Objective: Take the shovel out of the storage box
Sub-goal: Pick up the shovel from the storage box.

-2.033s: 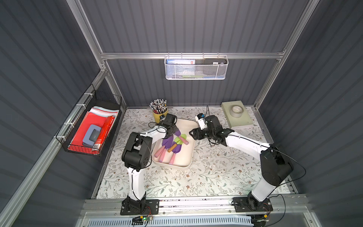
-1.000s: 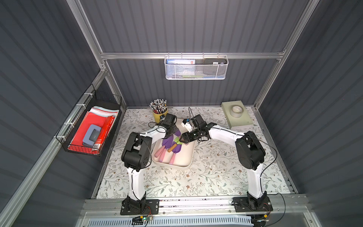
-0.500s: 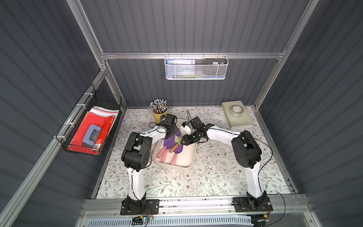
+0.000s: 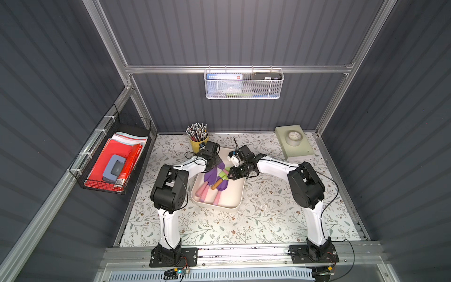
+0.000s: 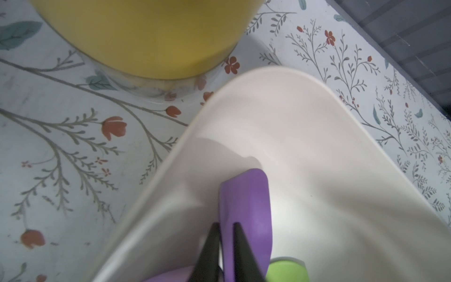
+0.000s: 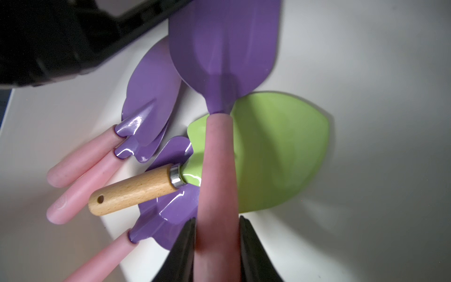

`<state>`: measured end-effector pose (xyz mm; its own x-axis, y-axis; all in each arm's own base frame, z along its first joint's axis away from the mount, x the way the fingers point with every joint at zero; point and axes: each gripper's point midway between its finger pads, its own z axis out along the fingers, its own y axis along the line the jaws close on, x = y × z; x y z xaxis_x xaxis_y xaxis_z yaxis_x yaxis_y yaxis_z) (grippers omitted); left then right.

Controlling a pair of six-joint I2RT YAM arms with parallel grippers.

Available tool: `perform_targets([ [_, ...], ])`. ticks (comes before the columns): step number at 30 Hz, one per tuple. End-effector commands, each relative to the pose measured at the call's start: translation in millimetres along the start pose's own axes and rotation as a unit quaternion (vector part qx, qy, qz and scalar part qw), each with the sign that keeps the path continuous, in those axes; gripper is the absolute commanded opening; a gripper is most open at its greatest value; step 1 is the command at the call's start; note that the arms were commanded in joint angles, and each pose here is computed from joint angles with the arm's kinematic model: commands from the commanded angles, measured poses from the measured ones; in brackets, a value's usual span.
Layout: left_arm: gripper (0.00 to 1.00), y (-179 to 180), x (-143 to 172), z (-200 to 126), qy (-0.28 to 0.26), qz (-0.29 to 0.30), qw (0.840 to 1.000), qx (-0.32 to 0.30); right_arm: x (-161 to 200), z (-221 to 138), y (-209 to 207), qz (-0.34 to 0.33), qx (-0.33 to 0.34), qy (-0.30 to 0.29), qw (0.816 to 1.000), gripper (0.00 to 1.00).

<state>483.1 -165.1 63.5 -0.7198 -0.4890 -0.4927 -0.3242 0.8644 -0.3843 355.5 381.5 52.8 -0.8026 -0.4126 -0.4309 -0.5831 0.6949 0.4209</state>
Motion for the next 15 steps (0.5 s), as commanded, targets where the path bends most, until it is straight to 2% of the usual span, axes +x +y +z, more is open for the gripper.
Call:
perform_targets([
  [1,0.5,-20.0,-21.0,-23.4,-0.021,0.01,0.999,0.028,-6.8,-17.7,21.1,-0.028,-0.012,-0.012,0.999,0.08],
  [3,0.86,-23.2,-26.4,-28.6,-0.029,0.009,0.999,0.03,-11.0,-23.9,24.4,-0.032,-0.011,-0.021,0.999,0.07],
  [5,0.97,-27.2,-30.4,-33.2,-0.032,0.01,0.999,0.035,-13.7,-28.8,25.9,-0.035,-0.004,-0.026,0.999,0.04],
  [10,0.99,-46.1,-61.5,-70.1,-0.075,0.003,0.996,0.057,-15.9,-44.4,21.6,-0.038,0.036,-0.035,0.998,0.01],
  [15,0.99,-70.2,-111.2,-140.5,-0.158,-0.017,0.983,0.096,-1.0,-63.1,-8.4,-0.027,0.127,-0.026,0.991,0.0],
])
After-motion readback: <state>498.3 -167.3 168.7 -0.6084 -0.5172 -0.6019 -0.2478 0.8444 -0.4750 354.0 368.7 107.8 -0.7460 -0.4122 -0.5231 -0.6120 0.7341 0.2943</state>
